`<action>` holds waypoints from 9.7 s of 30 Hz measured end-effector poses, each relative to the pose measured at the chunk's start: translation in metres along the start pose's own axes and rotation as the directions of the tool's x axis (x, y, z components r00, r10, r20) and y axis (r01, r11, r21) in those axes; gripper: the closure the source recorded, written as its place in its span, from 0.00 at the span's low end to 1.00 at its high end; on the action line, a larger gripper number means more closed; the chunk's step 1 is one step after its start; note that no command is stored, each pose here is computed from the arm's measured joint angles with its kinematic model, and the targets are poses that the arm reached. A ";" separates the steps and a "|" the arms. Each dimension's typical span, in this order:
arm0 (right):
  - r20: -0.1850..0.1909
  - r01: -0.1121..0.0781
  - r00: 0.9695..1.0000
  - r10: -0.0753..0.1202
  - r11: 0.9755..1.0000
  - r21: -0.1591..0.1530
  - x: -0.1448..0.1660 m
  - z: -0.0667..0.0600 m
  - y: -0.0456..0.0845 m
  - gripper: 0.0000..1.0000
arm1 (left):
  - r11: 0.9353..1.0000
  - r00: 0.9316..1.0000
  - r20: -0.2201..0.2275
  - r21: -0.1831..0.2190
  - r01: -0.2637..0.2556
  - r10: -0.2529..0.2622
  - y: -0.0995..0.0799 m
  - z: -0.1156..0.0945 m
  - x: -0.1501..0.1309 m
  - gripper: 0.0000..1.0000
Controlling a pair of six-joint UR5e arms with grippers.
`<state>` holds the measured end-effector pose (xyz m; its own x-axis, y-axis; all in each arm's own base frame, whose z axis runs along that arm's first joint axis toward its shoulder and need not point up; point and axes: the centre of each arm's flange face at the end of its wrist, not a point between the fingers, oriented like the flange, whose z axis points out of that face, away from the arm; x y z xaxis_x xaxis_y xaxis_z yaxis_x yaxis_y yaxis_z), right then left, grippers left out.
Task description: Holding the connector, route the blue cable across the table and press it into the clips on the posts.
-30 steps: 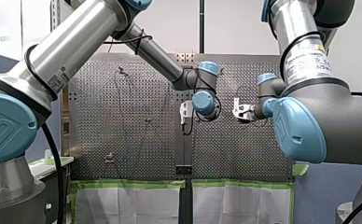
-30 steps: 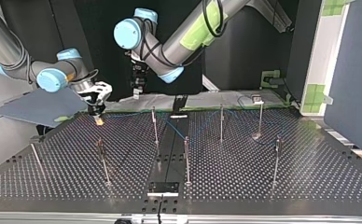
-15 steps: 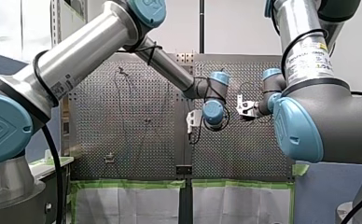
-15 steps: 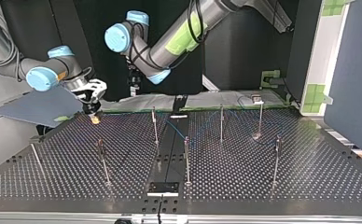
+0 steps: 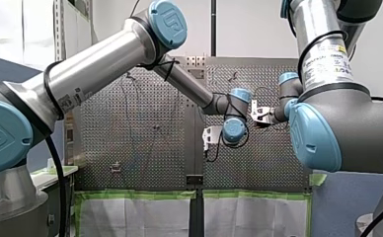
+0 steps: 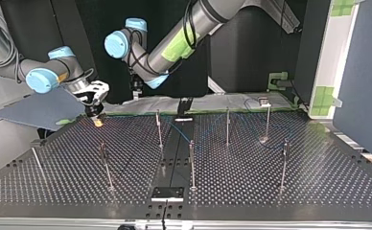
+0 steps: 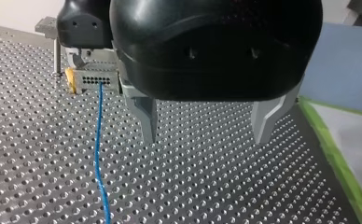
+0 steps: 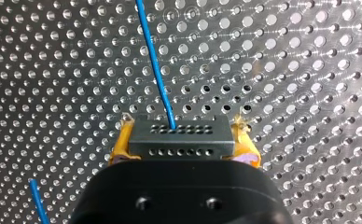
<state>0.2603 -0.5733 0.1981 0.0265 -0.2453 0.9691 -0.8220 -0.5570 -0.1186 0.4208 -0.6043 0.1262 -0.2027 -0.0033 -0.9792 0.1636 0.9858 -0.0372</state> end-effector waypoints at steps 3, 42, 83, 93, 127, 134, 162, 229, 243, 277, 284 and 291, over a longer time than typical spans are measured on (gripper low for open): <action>0.000 -0.001 1.000 0.001 1.000 0.001 0.000 0.000 0.000 1.00 | 1.000 1.000 0.019 -0.016 0.016 -0.015 -0.003 0.010 0.006 0.00; -0.001 -0.002 1.000 0.002 1.000 0.021 0.000 0.000 -0.001 1.00 | 0.986 0.981 0.138 -0.082 0.147 -0.135 0.004 0.094 -0.020 0.00; -0.103 -0.004 0.995 0.007 1.000 0.027 0.062 -0.003 -0.004 1.00 | 0.968 0.961 0.182 -0.100 0.229 -0.209 -0.006 0.073 -0.085 1.00; -0.161 0.011 0.987 -0.006 0.999 0.030 0.114 -0.016 -0.011 1.00 | 0.957 0.939 0.238 -0.088 0.276 -0.249 -0.012 0.047 -0.144 1.00; -0.276 0.061 0.960 -0.042 0.996 0.061 0.209 -0.076 -0.053 1.00 | 0.938 0.899 0.324 -0.084 0.337 -0.294 0.002 0.010 -0.243 1.00; -0.279 0.055 0.960 -0.033 0.996 0.070 0.210 -0.076 -0.055 1.00 | 0.942 0.891 0.345 -0.055 0.332 -0.294 0.007 0.021 -0.252 1.00; -0.318 0.044 0.948 -0.009 0.994 0.102 0.220 -0.059 -0.034 1.00 | 0.960 0.881 0.388 0.046 0.275 -0.271 0.043 0.082 -0.261 1.00; -0.305 0.037 0.952 -0.005 0.994 0.101 0.213 -0.055 -0.034 1.00 | 0.945 0.872 0.363 0.131 0.301 -0.328 0.034 -0.051 -0.305 0.00; -0.306 0.039 0.952 -0.007 0.994 0.099 0.213 -0.055 -0.034 1.00 | 0.905 0.794 0.434 0.187 0.382 -0.425 0.060 -0.083 -0.335 0.00; -0.306 0.036 0.952 -0.005 0.995 0.095 0.213 -0.054 -0.036 1.00 | 0.846 0.686 0.497 0.267 0.462 -0.531 0.095 -0.117 -0.303 0.00; -0.305 0.034 0.952 -0.003 0.995 0.096 0.213 -0.054 -0.037 1.00 | 0.844 0.685 0.497 0.263 0.467 -0.533 0.099 -0.118 -0.277 0.00; -0.304 0.034 0.953 -0.003 0.995 0.096 0.213 -0.054 -0.037 1.00 | 0.849 0.689 0.498 0.261 0.459 -0.526 0.103 -0.120 -0.254 0.00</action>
<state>0.2653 -0.5621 0.4202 -0.1453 0.0089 0.9894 -0.7622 -0.6386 -0.1061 0.3736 -0.4818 0.3946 0.2555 -0.6041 -0.7548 0.2975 0.7920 -0.5331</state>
